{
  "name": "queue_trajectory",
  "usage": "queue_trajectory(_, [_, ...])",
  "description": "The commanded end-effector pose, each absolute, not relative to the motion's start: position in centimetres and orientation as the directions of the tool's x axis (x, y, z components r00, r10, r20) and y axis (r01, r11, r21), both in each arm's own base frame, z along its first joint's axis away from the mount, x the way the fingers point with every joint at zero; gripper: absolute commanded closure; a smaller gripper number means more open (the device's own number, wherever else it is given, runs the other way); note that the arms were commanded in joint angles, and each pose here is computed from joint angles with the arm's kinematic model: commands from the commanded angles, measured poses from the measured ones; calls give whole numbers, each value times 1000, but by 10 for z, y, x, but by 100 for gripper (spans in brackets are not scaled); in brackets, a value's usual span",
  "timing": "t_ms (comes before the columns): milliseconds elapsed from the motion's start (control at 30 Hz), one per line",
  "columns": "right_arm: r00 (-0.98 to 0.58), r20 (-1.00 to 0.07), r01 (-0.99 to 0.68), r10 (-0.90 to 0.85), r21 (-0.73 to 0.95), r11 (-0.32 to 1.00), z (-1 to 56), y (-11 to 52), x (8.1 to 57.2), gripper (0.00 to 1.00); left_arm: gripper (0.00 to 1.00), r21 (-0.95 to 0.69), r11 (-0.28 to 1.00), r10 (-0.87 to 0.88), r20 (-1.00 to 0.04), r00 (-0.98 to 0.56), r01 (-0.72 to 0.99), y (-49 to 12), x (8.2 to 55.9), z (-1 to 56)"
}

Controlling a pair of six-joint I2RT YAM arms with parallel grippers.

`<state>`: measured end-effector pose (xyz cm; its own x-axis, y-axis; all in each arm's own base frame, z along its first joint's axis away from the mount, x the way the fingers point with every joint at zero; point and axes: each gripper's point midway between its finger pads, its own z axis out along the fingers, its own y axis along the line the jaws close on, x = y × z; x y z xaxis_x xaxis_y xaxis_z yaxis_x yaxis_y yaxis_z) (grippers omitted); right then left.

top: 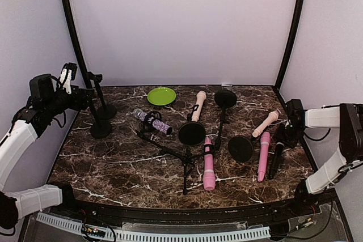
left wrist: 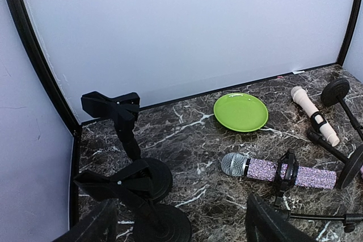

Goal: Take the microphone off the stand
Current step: Place the microphone at the corner of the board, then pick up the microphone stand with the microphone from the center of the board.

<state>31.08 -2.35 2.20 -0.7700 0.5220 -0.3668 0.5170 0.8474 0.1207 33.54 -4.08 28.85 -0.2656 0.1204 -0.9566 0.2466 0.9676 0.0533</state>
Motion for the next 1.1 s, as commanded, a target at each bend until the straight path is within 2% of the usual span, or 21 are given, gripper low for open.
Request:
queue_trajectory(0, [-730, -409, 516, 547, 196, 834, 37, -19, 319, 42, 20, 64, 971, 122, -961, -246, 232, -37, 332, 297])
queue_trajectory(433, [-601, -582, 547, 548, 201, 813, 89, -41, 315, 29, 20, 63, 971, 120, -962, -244, 229, -37, 333, 296])
queue_trajectory(600, [-539, -666, 418, 515, 320, 850, 143, -24, 329, 24, 25, 96, 961, 160, -958, -238, 259, -47, 333, 295])
queue_trajectory(700, [-536, -696, 267, 478, 397, 878, 182, 13, 343, 24, 25, 133, 941, 210, -951, -227, 312, -69, 331, 292])
queue_trajectory(833, [-576, -713, 98, 399, 424, 900, 217, 79, 362, 24, 24, 101, 918, 202, -952, -231, 384, -89, 330, 288])
queue_trajectory(1067, [-662, -706, -147, 252, 452, 880, 226, 221, 398, 23, 24, 86, 911, 195, -952, -236, 404, -94, 329, 287])
